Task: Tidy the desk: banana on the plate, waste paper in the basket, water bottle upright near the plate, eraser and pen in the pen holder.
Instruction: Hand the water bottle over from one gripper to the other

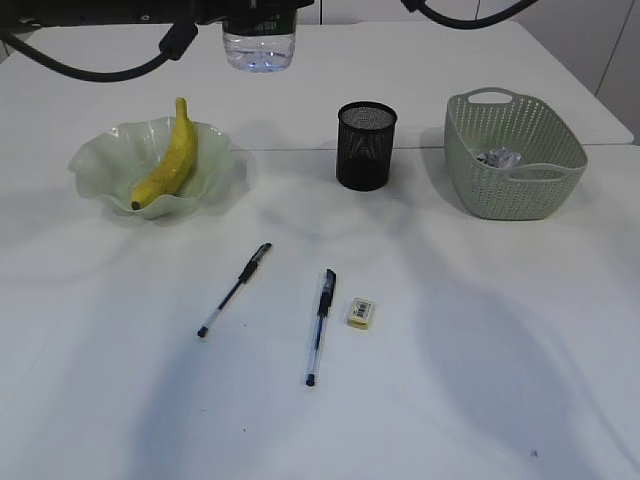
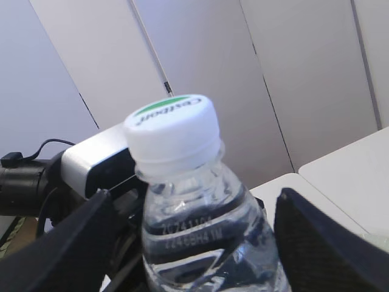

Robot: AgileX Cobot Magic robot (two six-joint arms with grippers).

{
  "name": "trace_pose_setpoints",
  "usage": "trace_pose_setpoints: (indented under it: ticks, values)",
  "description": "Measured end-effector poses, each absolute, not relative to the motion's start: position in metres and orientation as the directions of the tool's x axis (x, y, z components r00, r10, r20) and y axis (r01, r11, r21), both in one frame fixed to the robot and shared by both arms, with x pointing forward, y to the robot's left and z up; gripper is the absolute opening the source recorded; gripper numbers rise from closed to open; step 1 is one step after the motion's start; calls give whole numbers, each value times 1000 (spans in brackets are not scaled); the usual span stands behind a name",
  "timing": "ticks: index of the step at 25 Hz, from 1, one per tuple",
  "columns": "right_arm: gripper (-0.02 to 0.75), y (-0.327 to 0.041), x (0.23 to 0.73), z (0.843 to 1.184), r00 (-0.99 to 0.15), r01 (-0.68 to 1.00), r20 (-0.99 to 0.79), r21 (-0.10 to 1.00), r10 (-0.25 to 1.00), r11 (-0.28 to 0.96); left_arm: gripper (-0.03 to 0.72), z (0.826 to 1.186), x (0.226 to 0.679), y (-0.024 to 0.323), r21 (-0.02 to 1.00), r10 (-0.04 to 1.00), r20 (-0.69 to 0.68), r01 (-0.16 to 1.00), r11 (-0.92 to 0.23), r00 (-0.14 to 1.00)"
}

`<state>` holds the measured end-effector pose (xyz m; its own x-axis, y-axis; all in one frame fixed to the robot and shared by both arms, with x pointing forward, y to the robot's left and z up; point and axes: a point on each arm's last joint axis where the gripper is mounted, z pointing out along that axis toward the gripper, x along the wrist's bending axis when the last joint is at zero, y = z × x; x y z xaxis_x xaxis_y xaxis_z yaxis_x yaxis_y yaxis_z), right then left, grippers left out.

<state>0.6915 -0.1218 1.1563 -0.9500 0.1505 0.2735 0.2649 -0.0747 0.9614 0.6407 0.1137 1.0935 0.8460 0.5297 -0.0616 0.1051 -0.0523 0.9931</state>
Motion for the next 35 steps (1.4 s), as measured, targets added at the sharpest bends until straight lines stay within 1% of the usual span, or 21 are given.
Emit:
trace_pose_setpoints:
  ticks: [3, 6, 9, 16, 24, 30, 35]
  values:
    - [601, -122, 692, 1155, -945, 280, 287, 958, 155, -65, 381, 1093, 641, 114, 993, 531, -60, 105, -55, 845]
    - [601, -122, 693, 1151, -922, 343, 342, 939, 183, -29, 380, 1092, 641, 114, 992, 532, -53, 104, -67, 845]
    - [601, -122, 693, 1146, -911, 368, 358, 930, 207, 11, 380, 1091, 642, 114, 992, 534, -54, 106, -68, 844]
    - [601, -123, 694, 1142, -907, 373, 353, 927, 229, 49, 380, 1091, 642, 115, 992, 539, -53, 107, -69, 841]
    - [601, -124, 697, 1140, -901, 368, 341, 928, 268, 57, 380, 1090, 645, 116, 991, 563, -51, 111, -73, 825]
    - [601, -124, 701, 1137, -893, 355, 314, 932, 322, 77, 380, 1089, 650, 128, 991, 592, -53, 117, -71, 804]
    - [601, -125, 704, 1137, -884, 349, 304, 935, 356, 68, 380, 1089, 653, 135, 991, 605, -54, 118, -67, 795]
